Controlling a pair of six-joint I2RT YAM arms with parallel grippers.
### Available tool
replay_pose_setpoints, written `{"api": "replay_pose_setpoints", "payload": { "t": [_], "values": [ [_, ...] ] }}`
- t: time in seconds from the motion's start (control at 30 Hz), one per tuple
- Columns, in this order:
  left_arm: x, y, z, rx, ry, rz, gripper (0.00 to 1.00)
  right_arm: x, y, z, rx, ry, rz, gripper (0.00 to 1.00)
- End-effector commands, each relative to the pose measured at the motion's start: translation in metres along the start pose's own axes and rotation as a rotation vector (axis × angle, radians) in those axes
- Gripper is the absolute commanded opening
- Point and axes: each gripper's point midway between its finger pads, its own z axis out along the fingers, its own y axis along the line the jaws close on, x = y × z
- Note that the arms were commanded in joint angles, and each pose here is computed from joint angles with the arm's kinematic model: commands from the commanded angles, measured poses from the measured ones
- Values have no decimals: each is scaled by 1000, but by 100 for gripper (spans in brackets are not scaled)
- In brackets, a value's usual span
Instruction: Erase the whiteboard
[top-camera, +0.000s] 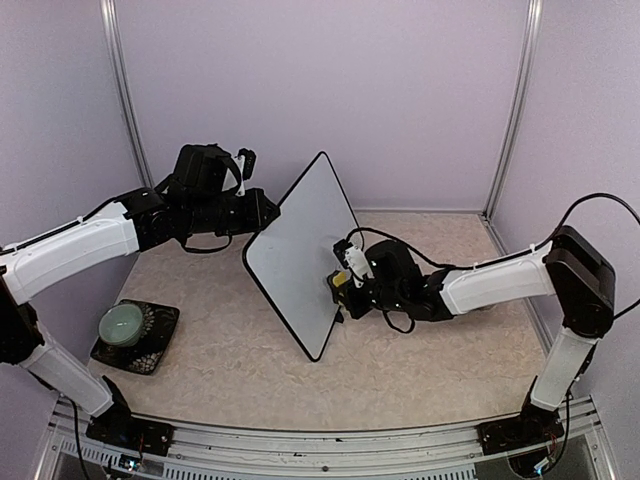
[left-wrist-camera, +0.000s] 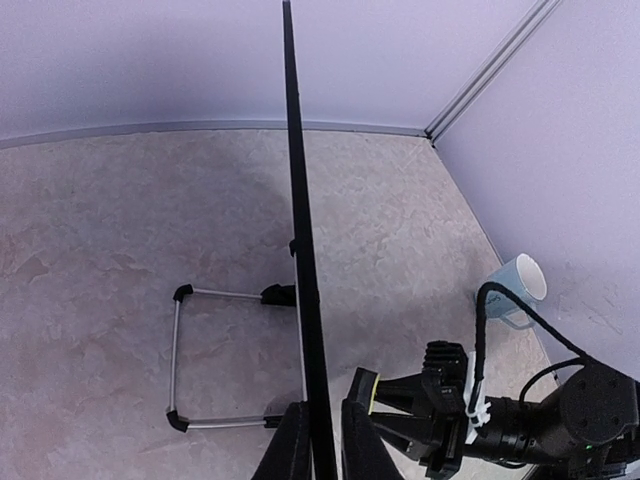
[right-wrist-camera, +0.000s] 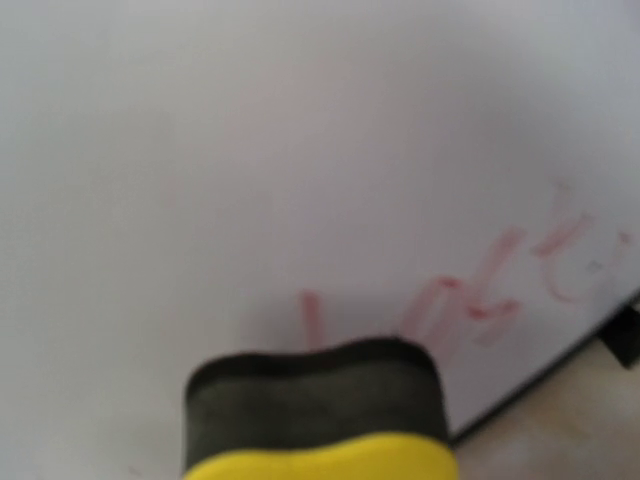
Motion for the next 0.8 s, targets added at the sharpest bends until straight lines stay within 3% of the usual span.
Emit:
{"api": "replay_pose_setpoints", "payload": {
  "t": [0.0,0.53,0.77],
  "values": [
    [5,-3,8,22,12,1,10,2,6,17,53,4,-24,0],
    [8,-1,10,22,20,2,0,13,-27,47,217,42,38,0],
    [11,1,11,17,22,3,0,9,23,38,67,4,-37,0]
  ]
}}
